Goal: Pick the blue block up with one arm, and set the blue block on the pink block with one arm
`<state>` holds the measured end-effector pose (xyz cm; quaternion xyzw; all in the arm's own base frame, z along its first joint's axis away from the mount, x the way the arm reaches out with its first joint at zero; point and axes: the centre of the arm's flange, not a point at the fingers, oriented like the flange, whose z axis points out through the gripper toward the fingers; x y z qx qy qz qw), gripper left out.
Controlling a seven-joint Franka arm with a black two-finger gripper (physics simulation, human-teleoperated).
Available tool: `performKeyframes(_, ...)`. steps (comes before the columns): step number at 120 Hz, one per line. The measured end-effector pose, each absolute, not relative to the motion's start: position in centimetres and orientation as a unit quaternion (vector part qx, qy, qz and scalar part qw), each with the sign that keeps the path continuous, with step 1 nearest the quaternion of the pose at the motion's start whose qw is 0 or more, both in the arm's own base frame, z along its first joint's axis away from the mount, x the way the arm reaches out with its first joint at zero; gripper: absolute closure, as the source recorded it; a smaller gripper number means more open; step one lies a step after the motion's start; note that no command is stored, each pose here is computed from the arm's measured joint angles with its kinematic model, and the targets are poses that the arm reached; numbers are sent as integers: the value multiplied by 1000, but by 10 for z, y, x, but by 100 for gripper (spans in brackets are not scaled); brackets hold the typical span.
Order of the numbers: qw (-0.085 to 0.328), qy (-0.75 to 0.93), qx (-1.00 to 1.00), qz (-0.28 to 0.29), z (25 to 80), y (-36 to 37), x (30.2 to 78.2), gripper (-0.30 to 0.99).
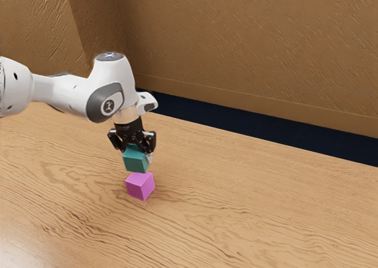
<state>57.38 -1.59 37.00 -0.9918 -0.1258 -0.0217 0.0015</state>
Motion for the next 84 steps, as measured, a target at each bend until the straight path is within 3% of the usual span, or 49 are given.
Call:
performKeyframes(23,-1,-120,-993,0,345,-19,574,35)
performKeyframes(84,4,-78,-997,3,342,-10,563,35)
